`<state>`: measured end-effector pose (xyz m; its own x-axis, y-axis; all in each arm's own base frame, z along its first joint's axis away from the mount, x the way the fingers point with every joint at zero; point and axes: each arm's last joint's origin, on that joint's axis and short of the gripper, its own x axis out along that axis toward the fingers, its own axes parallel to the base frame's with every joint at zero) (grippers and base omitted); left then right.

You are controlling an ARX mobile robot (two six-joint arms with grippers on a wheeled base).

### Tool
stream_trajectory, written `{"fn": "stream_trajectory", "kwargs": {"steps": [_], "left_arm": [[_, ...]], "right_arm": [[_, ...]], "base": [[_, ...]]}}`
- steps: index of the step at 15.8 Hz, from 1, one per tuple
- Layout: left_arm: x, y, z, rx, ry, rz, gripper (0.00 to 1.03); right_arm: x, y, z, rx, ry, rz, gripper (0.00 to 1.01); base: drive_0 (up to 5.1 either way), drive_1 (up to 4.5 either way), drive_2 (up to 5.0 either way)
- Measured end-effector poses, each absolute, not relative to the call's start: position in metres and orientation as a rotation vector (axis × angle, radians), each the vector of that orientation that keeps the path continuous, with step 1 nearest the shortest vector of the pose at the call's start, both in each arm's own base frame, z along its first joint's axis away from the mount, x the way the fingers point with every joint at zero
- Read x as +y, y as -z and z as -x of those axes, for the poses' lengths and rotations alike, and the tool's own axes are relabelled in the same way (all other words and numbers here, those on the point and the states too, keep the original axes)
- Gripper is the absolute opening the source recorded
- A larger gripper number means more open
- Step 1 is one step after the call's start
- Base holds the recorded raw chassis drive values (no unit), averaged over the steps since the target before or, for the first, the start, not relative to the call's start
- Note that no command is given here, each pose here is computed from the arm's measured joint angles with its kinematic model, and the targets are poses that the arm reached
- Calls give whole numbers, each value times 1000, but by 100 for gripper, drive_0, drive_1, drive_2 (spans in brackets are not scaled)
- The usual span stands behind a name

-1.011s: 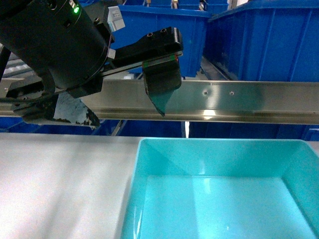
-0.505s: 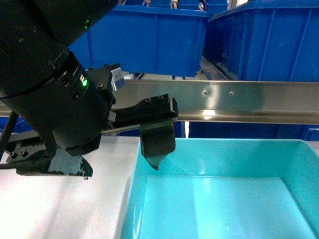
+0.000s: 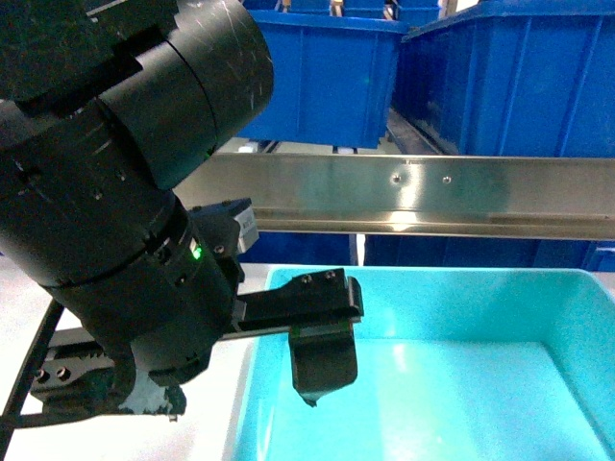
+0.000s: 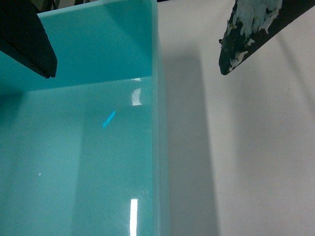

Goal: Organize blue bins on left shelf correctly

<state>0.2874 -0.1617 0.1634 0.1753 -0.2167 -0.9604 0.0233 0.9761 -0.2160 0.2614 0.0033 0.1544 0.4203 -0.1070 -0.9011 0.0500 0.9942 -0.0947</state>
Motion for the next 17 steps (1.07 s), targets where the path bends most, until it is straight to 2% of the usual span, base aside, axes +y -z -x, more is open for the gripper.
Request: {"fn": "stream_trajectory", "kwargs": {"steps": [5,11,17], "left_arm": [[-185,-134,-277,1469,160,125,98],[-175,-122,-271,1509,99,103,98],[-171,-111,-268,1542,85,95,98]], "right_arm": [[-3,-151,-267,1129,99,49,98],[-6,-153,-270,1127,94,43,98],[-4,-154,-272,1121,78,38,98]], "base": [[0,0,0],[0,0,0],[0,0,0]]}}
